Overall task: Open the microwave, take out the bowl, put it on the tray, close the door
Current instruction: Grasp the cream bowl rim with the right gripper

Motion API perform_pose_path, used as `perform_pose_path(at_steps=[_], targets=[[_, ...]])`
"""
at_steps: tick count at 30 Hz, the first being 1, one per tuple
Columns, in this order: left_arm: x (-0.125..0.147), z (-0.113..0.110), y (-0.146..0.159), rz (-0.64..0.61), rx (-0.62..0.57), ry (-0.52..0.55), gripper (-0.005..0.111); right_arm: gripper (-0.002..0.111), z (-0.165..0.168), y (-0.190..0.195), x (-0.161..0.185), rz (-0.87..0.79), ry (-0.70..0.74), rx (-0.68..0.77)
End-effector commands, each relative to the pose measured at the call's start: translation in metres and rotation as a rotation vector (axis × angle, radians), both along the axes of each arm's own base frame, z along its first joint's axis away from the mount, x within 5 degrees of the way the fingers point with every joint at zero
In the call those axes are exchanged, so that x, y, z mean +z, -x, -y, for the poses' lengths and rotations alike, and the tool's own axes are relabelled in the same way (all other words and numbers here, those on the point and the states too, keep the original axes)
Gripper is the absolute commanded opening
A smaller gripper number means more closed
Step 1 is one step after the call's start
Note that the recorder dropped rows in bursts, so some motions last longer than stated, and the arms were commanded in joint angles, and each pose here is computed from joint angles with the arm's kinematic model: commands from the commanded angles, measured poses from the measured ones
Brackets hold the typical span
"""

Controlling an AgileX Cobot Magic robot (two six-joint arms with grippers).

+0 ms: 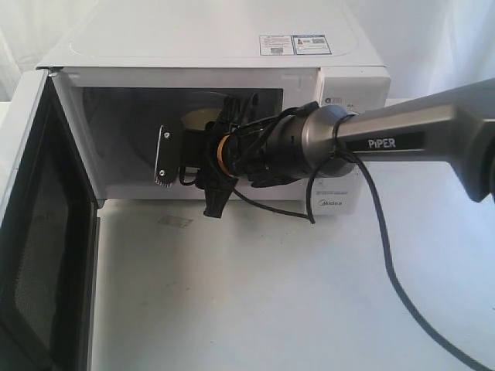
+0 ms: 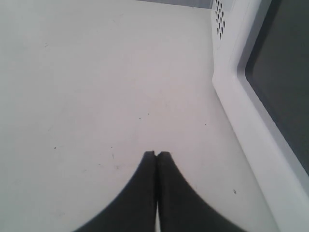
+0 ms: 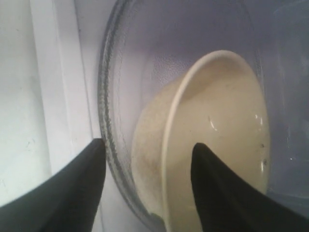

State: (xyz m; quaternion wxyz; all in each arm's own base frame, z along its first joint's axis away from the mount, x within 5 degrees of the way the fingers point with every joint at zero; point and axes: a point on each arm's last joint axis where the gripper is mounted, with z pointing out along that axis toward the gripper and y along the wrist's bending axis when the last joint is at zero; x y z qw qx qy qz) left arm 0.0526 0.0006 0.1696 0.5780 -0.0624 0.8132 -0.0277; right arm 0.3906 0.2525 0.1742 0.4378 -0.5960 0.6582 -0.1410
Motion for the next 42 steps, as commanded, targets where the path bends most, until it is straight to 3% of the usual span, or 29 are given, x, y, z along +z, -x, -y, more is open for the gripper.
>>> perform_pose_path(at_steps=[1,13,19,31,42], targets=[[-0.001,0.000,0.000,-0.003,0.000,0.002,0.000,0.050,0.001,-0.006,0.001,0.004,-0.012,-0.008],[-0.001,0.000,0.000,-0.003,0.000,0.002,0.000,0.026,0.008,-0.011,0.000,-0.008,-0.037,-0.014],[-0.001,0.000,0.000,-0.003,0.000,0.002,0.000,0.000,0.008,-0.010,0.000,-0.016,-0.052,-0.018],[-0.001,0.000,0.000,-0.003,0.000,0.002,0.000,0.000,-0.004,0.005,0.013,-0.039,-0.142,-0.003],[-0.001,0.000,0.000,-0.003,0.000,0.002,0.000,0.000,-0.019,0.079,0.029,-0.143,-0.233,0.025]])
